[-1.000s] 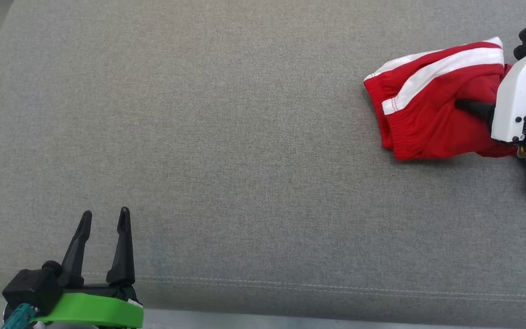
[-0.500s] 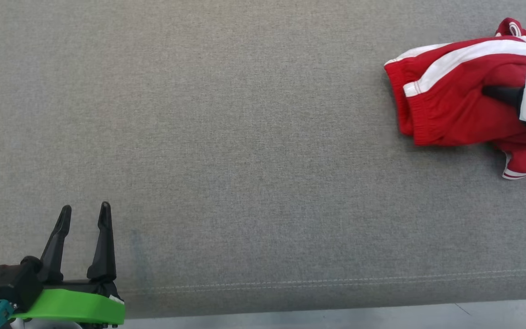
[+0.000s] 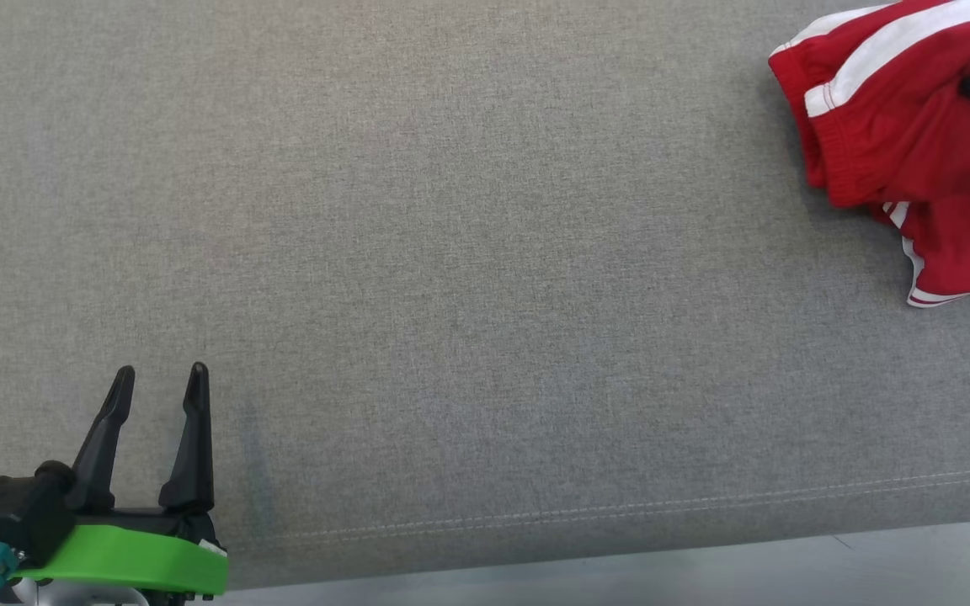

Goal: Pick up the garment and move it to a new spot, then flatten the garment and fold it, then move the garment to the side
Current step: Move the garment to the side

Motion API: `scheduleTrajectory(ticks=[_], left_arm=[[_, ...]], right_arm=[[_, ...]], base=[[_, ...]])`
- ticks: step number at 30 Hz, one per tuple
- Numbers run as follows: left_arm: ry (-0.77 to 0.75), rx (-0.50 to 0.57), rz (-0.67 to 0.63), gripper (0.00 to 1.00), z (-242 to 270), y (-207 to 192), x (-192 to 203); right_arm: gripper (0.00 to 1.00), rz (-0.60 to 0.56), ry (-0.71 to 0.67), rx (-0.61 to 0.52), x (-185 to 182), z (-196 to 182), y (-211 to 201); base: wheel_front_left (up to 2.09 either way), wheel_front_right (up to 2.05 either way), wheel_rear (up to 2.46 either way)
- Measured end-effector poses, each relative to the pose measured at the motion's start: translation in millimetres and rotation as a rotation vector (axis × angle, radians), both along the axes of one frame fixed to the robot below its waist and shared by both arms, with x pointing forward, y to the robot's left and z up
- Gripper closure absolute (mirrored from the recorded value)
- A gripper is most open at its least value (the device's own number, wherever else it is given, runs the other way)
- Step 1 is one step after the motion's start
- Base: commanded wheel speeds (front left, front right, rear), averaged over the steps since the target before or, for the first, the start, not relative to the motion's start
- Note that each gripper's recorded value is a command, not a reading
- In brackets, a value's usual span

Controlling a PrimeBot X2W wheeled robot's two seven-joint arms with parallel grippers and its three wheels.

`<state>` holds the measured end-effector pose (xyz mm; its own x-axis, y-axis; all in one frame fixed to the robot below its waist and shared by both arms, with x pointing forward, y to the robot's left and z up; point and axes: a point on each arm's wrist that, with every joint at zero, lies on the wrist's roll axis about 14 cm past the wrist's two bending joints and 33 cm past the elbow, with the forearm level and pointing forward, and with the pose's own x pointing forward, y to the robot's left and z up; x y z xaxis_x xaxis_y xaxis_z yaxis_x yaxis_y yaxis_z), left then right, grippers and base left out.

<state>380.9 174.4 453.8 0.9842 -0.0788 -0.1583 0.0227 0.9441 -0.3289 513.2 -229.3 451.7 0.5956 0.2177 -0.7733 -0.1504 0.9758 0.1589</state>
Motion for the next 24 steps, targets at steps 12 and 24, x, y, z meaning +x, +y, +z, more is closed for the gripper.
scheduleTrajectory(ticks=[12, 24], left_arm=[[0.024, 0.022, -0.009, 0.00, -8.8, 5.0, 13.2], [0.059, 0.007, -0.084, 0.00, -21.2, -15.4, 27.6]], right_arm=[[1.00, -0.114, -0.006, -0.004, 4.9, -15.3, -33.0], [0.31, -0.349, 0.016, 0.021, -24.6, -63.7, -77.1]], base=[[0.00, 0.00, 0.00], [0.00, 0.00, 0.00]])
